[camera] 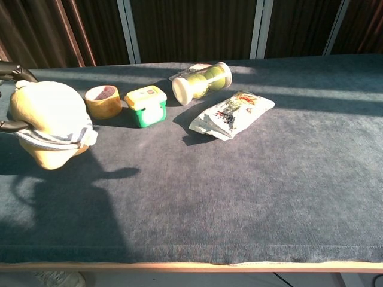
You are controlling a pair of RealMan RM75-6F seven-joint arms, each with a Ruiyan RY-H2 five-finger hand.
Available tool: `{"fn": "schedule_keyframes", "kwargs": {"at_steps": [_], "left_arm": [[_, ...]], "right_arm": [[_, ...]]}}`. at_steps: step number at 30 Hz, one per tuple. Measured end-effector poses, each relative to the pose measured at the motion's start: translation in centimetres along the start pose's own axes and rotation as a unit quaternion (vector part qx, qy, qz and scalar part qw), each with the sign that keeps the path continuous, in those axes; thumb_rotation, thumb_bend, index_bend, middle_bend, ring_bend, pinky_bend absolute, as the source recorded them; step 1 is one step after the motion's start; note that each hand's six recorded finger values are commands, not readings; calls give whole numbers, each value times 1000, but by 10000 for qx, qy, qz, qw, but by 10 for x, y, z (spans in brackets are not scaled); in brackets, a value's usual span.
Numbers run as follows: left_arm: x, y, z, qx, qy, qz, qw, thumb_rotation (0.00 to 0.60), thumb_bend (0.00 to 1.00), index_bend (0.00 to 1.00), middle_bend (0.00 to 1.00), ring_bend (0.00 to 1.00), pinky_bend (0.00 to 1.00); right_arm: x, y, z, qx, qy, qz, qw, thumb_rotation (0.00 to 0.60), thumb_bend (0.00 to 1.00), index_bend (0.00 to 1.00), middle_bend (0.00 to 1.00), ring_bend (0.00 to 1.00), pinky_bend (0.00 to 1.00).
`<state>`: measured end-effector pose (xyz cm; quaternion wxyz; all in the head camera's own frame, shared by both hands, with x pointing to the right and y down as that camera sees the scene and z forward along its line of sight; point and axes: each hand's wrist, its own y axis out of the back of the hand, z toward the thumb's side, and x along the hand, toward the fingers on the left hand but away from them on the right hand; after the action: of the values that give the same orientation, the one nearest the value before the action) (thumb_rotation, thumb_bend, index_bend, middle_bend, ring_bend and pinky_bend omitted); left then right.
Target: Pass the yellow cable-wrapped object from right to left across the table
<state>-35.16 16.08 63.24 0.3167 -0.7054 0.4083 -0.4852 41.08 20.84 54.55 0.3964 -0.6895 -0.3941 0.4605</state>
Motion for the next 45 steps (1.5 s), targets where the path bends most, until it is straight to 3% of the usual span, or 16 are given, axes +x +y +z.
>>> {"fn": "schedule_keyframes", "kwargs": {"at_steps": [3,6,9,11,14,16,19,28,38,45], "left_arm": [[-7,-1,-17,83,129,37,9999,600,352,869,993,914,934],[-11,-5,-27,119,155,70,9998,600,314,717,872,829,867],[-15,-14,-33,103,106,45,9999,600,287,462,563,582,695],[-17,-21,-36,46,66,-92,9999,600,273,250,306,345,523],[-21,-29,-39,46,49,-391,9992,600,266,33,64,127,379],[-24,-29,-42,86,32,-497,9987,600,262,0,6,38,334],[-27,-23,-44,129,-9,-454,9989,600,253,0,0,0,310],[-53,17,-57,339,105,148,9993,600,252,0,0,0,299],[-119,57,-64,893,180,1016,9906,600,253,0,0,0,226],[-154,53,-69,1408,308,798,9863,600,253,0,9,14,212]], "right_arm": [[-1,-1,0,31,1,10,10000,600,0,0,0,0,93],[-2,-4,1,64,3,56,10000,600,0,0,0,0,93],[-2,-5,1,96,1,96,9999,600,0,0,0,0,93],[-2,-6,1,108,0,104,9999,600,0,0,0,0,93],[-2,-6,1,119,1,104,9999,600,0,0,0,0,93],[-2,-6,1,126,1,114,9999,600,0,0,0,0,93],[-1,-7,1,129,6,136,9998,600,0,0,0,0,93],[-1,-10,2,159,-7,192,9997,600,0,0,0,0,93],[4,-11,-2,264,-173,178,9993,600,0,0,0,0,94],[13,-10,-6,401,-455,195,9980,600,0,0,0,0,94]]}}
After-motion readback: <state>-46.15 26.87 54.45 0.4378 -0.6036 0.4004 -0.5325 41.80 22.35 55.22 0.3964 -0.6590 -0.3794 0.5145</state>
